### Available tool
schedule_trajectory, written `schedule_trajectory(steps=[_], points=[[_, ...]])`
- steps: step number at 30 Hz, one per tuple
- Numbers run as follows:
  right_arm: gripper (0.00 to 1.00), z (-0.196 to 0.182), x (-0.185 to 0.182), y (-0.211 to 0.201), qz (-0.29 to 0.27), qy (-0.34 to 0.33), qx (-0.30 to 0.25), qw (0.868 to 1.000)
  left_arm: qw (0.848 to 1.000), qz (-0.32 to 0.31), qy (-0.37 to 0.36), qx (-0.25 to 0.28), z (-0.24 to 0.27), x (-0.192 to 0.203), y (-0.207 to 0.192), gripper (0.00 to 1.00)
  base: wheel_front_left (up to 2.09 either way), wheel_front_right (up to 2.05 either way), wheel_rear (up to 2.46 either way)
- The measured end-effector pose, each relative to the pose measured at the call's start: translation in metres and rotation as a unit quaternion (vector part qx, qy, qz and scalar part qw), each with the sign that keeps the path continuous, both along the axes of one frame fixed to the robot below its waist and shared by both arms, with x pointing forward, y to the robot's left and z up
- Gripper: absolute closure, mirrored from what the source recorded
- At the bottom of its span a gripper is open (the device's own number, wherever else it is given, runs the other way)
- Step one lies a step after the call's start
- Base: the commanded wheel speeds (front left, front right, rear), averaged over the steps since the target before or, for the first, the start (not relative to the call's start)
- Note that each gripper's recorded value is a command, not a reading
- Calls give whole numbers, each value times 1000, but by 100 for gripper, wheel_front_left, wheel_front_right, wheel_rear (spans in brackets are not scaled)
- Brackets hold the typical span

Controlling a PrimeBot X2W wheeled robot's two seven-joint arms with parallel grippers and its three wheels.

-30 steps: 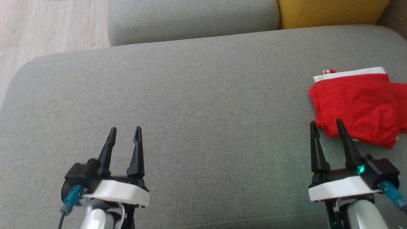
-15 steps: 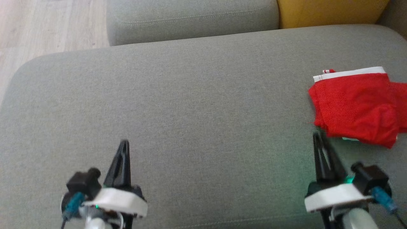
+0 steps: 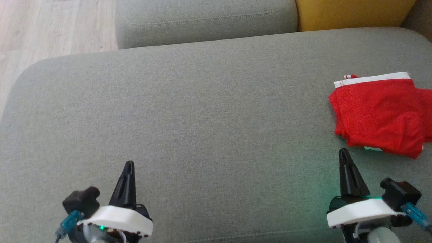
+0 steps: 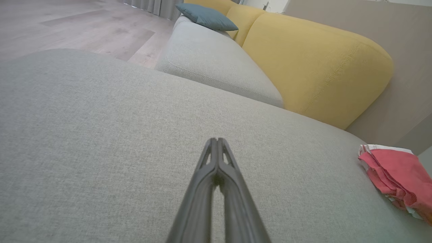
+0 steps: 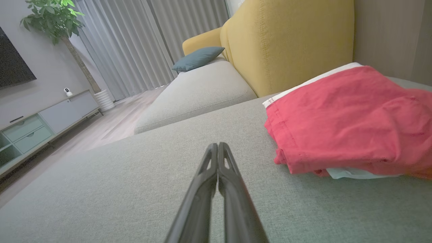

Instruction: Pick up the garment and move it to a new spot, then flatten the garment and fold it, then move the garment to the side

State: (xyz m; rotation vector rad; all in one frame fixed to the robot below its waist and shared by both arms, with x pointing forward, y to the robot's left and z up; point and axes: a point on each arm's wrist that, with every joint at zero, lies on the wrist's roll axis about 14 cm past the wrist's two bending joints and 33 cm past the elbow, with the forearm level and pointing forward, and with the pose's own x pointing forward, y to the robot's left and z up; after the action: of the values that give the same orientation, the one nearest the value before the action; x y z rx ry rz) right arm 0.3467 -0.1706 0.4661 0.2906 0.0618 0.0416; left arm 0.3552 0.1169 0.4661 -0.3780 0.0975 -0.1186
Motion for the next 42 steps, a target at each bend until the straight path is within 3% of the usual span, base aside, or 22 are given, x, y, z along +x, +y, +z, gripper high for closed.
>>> schedule_trajectory(steps=[19, 42], points=[[100, -2, 2, -8, -28, 14, 103, 994, 995, 27, 29, -92, -3, 5, 13, 100, 0, 0, 0], [100, -2, 9, -16, -55, 28, 237, 970, 974, 53, 59, -213, -6, 8, 27, 100, 0, 0, 0]])
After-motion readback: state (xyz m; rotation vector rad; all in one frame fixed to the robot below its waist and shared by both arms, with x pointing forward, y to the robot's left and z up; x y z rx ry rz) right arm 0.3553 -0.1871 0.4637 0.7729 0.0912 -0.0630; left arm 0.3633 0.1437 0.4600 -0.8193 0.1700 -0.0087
